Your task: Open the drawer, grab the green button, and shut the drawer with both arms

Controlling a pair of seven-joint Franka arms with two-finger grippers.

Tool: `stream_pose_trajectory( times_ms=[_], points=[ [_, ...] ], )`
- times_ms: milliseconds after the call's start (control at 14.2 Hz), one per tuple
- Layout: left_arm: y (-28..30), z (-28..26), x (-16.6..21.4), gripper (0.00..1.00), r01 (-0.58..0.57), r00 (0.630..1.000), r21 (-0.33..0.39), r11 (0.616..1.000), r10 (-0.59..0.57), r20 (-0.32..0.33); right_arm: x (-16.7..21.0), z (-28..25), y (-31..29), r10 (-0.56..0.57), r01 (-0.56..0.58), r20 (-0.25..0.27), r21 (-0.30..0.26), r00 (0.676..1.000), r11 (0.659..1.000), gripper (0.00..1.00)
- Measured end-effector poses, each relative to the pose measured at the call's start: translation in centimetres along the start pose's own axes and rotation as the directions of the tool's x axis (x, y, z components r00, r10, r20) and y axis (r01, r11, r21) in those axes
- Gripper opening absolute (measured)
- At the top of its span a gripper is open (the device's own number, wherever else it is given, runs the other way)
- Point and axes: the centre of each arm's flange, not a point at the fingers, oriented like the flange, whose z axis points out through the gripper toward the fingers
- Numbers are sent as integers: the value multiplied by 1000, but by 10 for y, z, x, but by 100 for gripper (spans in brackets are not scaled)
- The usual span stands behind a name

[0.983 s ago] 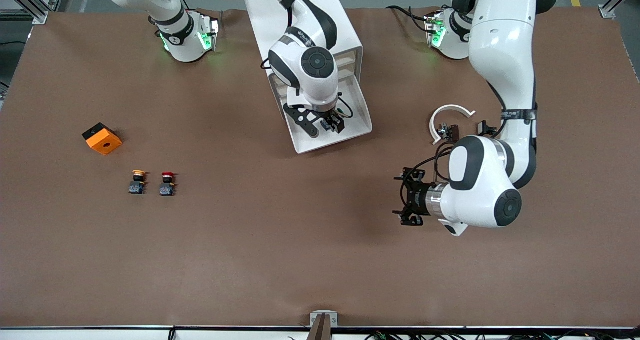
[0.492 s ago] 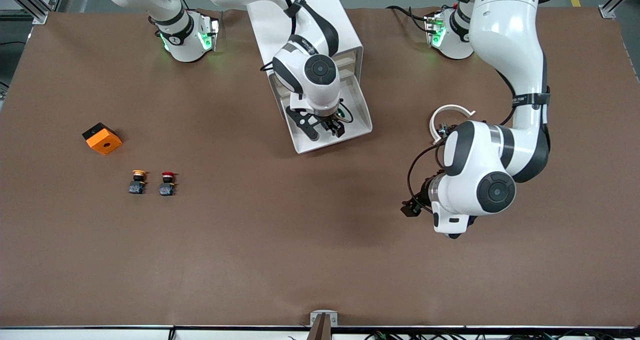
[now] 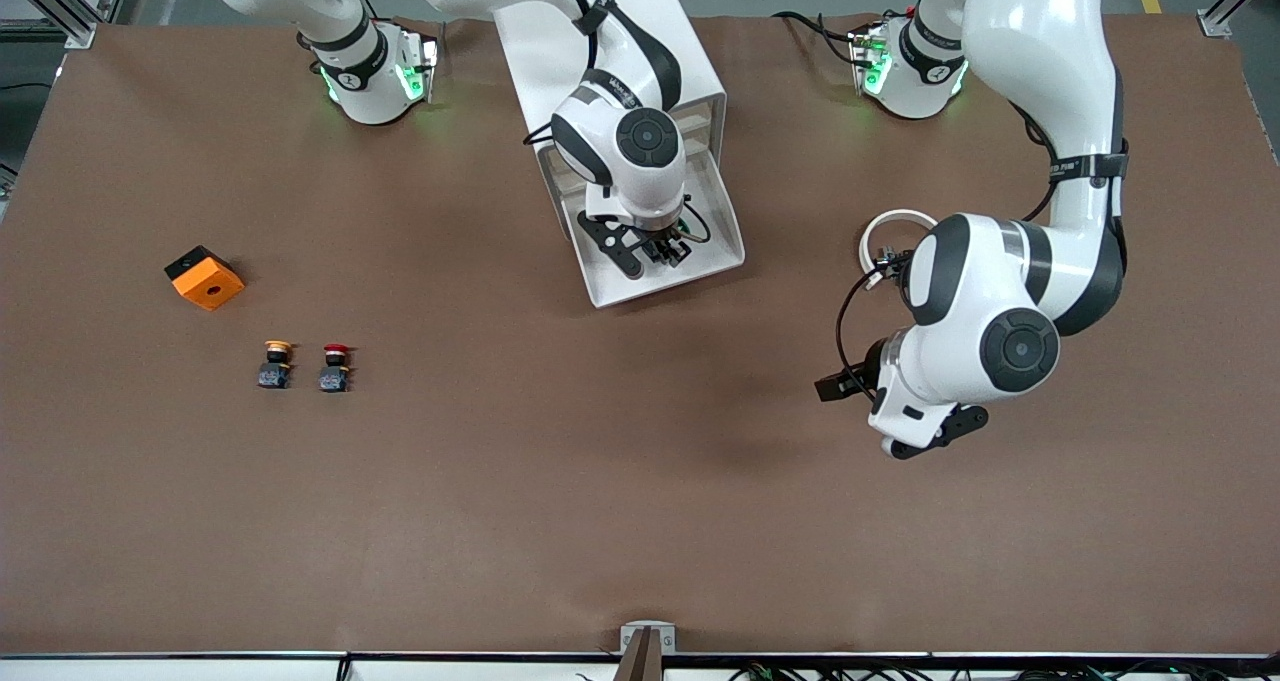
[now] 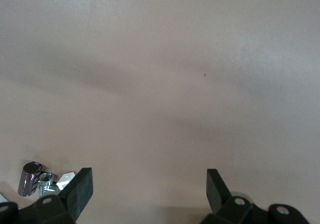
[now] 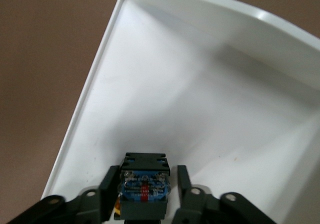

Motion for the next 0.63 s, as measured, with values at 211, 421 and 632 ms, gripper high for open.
stream_pose_trajectory(
  times_ms=[211,421,632],
  points=[
    [9,15,-25,100,-32,999,-1,999,32,-2,1,-1,-1,5,-5,0,4,1000,1000,41],
    [27,37,-50,100,-73,997,-7,997,73,-36,10,-12,-7,20,-20,-1,17,1000,1000,41],
    [44,74,-73,100,-114,990,-15,993,112,-88,44,-48,-16,46,-46,0,-62,999,997,41]
  ],
)
